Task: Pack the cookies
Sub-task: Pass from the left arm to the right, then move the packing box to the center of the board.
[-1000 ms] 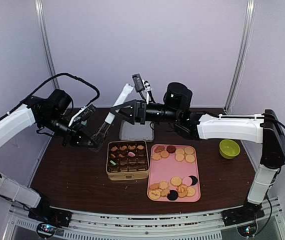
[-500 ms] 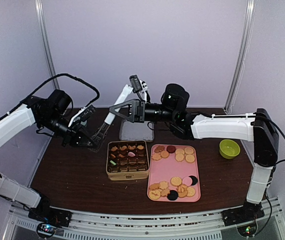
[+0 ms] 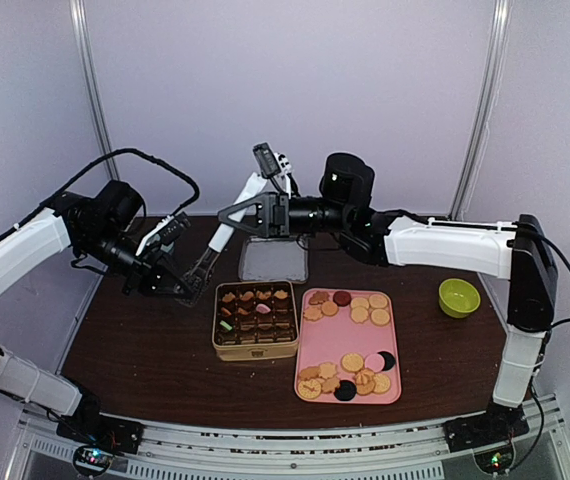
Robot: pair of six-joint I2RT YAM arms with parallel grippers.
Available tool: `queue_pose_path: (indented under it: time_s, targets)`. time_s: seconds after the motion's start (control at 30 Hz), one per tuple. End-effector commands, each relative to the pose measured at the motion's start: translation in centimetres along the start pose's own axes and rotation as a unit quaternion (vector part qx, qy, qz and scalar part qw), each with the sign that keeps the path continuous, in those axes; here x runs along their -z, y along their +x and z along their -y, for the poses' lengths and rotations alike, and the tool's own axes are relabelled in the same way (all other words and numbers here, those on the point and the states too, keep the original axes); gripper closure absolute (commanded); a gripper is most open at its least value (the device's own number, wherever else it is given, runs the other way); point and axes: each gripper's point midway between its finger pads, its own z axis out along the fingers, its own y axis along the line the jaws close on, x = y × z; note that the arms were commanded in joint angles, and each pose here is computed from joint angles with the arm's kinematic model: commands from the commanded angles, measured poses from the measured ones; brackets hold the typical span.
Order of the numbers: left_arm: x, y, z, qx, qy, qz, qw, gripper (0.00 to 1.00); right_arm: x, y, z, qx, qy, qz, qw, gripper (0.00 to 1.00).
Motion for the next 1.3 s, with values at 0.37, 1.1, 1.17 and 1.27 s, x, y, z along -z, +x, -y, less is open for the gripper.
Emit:
queue_pose_path:
  time_s: [0.37, 1.1, 1.17, 1.27]
  targets:
    - [0.4, -0.5, -0.8, -0.026, -0.027, -0.009, 0.999, 0.91, 1.5, -0.6, -1.5, 0.047, 0.036, -0.011, 0.998, 0.70]
    - [0.3, 5.9, -13.9, 0.074, -0.256, -0.105, 0.958, 0.29, 17.1, 1.9, 6.0, 0.162, 0.463, -0.005, 0.871, 0.73]
    - [0.8, 6.7, -16.9, 0.089, -0.301, -0.125, 0.941, 0.30, 18.6, 2.5, 6.8, 0.161, 0.495, -0.002, 0.854, 0.73]
    - [1.1, 7.1, -20.5, 0.121, -0.328, -0.131, 0.927, 0.31, 19.9, 2.8, 7.4, 0.161, 0.523, 0.013, 0.837, 0.72]
